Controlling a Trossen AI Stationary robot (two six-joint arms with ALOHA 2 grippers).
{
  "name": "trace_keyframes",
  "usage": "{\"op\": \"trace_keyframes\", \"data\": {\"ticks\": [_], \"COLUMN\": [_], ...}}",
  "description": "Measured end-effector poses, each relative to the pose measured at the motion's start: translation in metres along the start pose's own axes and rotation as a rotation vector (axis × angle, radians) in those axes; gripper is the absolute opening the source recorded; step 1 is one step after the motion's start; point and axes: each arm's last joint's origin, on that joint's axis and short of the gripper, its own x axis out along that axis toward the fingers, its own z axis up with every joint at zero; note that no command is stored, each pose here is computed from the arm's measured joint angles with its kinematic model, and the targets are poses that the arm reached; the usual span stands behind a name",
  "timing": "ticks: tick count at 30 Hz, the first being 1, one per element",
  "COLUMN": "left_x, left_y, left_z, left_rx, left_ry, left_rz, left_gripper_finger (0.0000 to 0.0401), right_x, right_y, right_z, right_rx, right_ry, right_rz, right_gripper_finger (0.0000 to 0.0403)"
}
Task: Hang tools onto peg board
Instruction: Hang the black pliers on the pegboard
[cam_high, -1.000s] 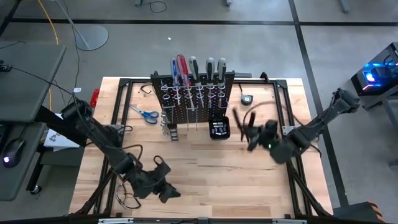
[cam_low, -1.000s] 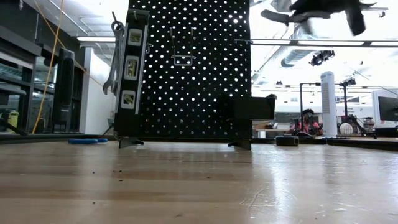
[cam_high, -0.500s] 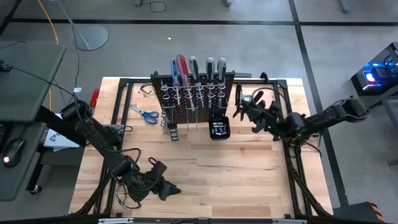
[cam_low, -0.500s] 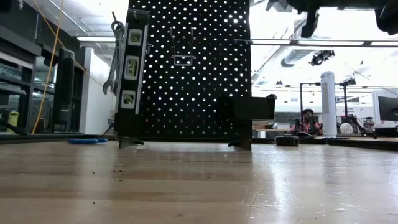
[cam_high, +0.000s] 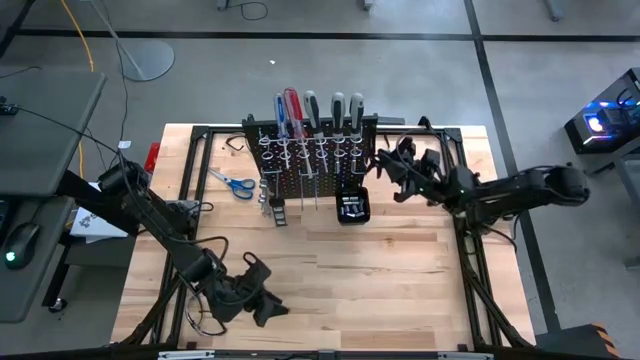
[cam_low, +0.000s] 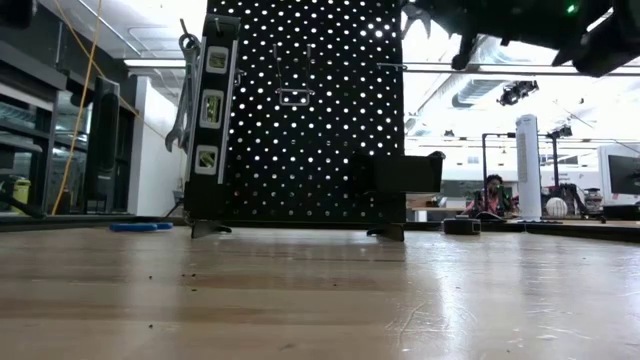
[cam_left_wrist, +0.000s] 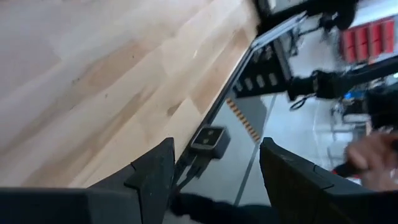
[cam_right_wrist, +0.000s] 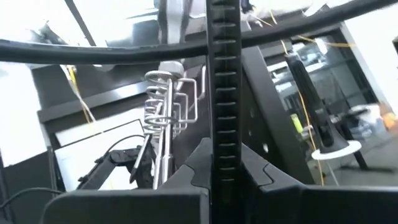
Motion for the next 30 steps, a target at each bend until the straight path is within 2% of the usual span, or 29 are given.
{"op": "trace_keyframes", "data": {"ticks": [12, 22, 30], "left_x": [-0.001, -0.002, -0.002], "left_y": [0.007, 0.010, 0.010], "left_z": [-0.005, -0.006, -0.007], "left_rx": [-0.006, 0.027, 0.036], "left_ry": [0.129, 0.149, 0.164], "left_rz": [0.063, 0.092, 0.092], "left_gripper_finger": [0.0216, 0.0216, 0.0216], "right_x": [0.012, 0.045, 0.049], "right_y": [-0.028, -0.031, -0.037], "right_z": [-0.013, -0.025, -0.034], "right_rx": [-0.089, -0.128, -0.148], "right_ry": [0.001, 0.012, 0.046], "right_rz": [0.054, 0.099, 0.119], "right_gripper_finger": [0.0016, 0.0016, 0.0015]}}
